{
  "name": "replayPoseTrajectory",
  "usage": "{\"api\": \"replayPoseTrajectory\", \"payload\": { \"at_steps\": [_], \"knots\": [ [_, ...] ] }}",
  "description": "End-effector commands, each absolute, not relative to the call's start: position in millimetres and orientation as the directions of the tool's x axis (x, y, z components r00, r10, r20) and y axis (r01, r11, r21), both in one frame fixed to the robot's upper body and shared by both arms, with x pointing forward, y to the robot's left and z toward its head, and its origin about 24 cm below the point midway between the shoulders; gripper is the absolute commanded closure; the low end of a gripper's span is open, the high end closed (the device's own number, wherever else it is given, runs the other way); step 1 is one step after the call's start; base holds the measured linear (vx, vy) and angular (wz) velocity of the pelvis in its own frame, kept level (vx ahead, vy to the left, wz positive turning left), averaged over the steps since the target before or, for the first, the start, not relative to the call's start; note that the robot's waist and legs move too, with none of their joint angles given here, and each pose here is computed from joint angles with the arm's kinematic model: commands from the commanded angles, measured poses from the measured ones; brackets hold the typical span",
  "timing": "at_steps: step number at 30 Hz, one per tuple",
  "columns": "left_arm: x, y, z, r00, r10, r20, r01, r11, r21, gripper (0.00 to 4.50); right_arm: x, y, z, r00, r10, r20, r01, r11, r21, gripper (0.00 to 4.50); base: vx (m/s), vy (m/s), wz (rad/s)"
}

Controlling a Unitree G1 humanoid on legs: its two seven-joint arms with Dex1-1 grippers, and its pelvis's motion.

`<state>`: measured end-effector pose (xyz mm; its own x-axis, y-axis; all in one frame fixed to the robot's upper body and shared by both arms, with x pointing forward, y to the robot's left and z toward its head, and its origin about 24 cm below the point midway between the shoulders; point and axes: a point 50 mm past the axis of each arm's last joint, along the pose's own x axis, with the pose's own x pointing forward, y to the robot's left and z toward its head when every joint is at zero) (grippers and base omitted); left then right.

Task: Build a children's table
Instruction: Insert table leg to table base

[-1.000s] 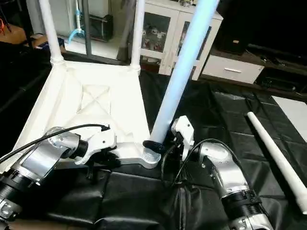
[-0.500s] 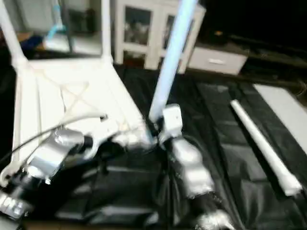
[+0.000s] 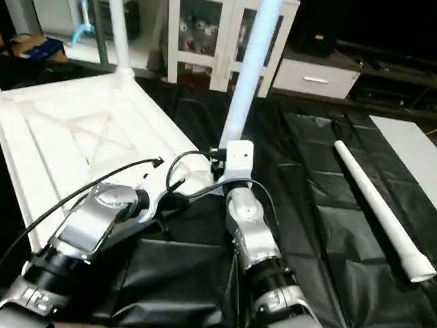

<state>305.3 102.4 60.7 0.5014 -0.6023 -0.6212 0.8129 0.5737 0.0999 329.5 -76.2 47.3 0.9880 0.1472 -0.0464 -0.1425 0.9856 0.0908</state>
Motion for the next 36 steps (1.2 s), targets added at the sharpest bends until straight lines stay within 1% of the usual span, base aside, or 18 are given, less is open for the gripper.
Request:
{"api": "replayPoseTrajectory", "payload": {
  "at_steps": [1,2,3,4,5,6,10,11,14,15,21,24,26,30,31,32,34,36],
  "knots": [
    [301,106,61,0.487,-0.613,-0.622,0.819,0.569,0.080,4.50,311.4,-121.1,-15,0.942,-0.051,-0.332,0.059,0.998,0.014,2.67,0.000,0.000,0.00],
    [301,108,62,0.493,-0.606,-0.624,0.813,0.577,0.081,4.50,315.4,-111.5,-8,0.957,0.033,-0.289,-0.014,0.998,0.069,2.67,0.000,0.000,0.00],
    [301,108,62,0.493,-0.606,-0.624,0.813,0.577,0.081,4.50,315.4,-111.5,-8,0.957,0.033,-0.289,-0.014,0.998,0.069,2.67,0.000,0.000,0.00],
    [301,109,62,0.494,-0.604,-0.626,0.812,0.578,0.082,4.50,316.3,-107.2,-4,0.960,0.078,-0.270,-0.058,0.995,0.080,2.67,0.000,0.000,0.00],
    [302,109,62,0.493,-0.603,-0.627,0.812,0.578,0.083,4.50,316.5,-104.8,-2,0.961,0.101,-0.259,-0.081,0.993,0.088,2.11,0.000,0.000,0.00],
    [301,110,61,0.490,-0.603,-0.630,0.814,0.575,0.083,4.50,316.8,-102.8,1,0.964,0.123,-0.235,-0.102,0.990,0.097,2.11,0.000,0.000,0.00],
    [301,110,61,0.489,-0.603,-0.630,0.814,0.575,0.082,4.50,317.6,-101.6,6,0.966,0.148,-0.211,-0.128,0.986,0.108,1.77,0.000,0.000,0.00],
    [301,110,61,0.489,-0.604,-0.630,0.814,0.575,0.081,4.50,317.9,-101.5,9,0.967,0.158,-0.199,-0.138,0.985,0.107,1.54,0.000,0.000,0.00],
    [300,110,61,0.488,-0.603,-0.631,0.814,0.575,0.080,4.50,318.6,-101.0,14,0.966,0.196,-0.168,-0.182,0.979,0.096,1.46,0.000,0.000,0.00],
    [300,110,61,0.488,-0.603,-0.631,0.814,0.575,0.080,4.50,318.6,-101.0,14,0.966,0.196,-0.168,-0.182,0.979,0.096,1.30,0.000,0.000,0.00],
    [300,112,62,0.485,-0.601,-0.635,0.815,0.574,0.080,4.50,315.0,-100.0,23,0.949,0.289,-0.123,-0.283,0.957,0.067,0.70,0.000,0.000,0.00],
    [300,113,62,0.482,-0.602,-0.637,0.818,0.569,0.082,4.50,307.3,-101.3,33,0.925,0.372,-0.081,-0.367,0.927,0.072,0.52,0.000,0.000,0.00],
    [300,114,62,0.477,-0.605,-0.638,0.823,0.563,0.082,4.50,301.7,-104.6,39,0.907,0.418,-0.058,-0.412,0.907,0.088,0.27,0.000,0.000,0.00],
    [296,115,60,0.413,-0.655,-0.633,0.875,0.479,0.075,4.50,288.5,-127.1,55,0.866,0.501,0.000,-0.498,0.860,0.111,0.15,0.000,0.000,0.00],
    [293,116,59,0.374,-0.675,-0.636,0.899,0.433,0.069,4.50,283.8,-136.6,61,0.836,0.548,0.022,-0.547,0.830,0.109,0.15,0.000,0.000,0.00],
    [289,116,59,0.328,-0.704,-0.630,0.924,0.377,0.060,4.50,281.4,-145.7,65,0.814,0.580,0.026,-0.579,0.808,0.108,0.15,0.000,0.000,0.00],
    [285,117,59,0.284,-0.724,-0.629,0.944,0.327,0.049,4.50,278.9,-155.6,69,0.787,0.617,0.020,-0.615,0.781,0.110,0.15,0.000,0.000,0.00],
    [281,118,60,0.230,-0.747,-0.624,0.966,0.251,0.057,4.50,275.5,-168.1,70,0.722,0.691,-0.022,-0.688,0.721,0.081,0.15,0.000,0.000,0.00]
  ]
}}
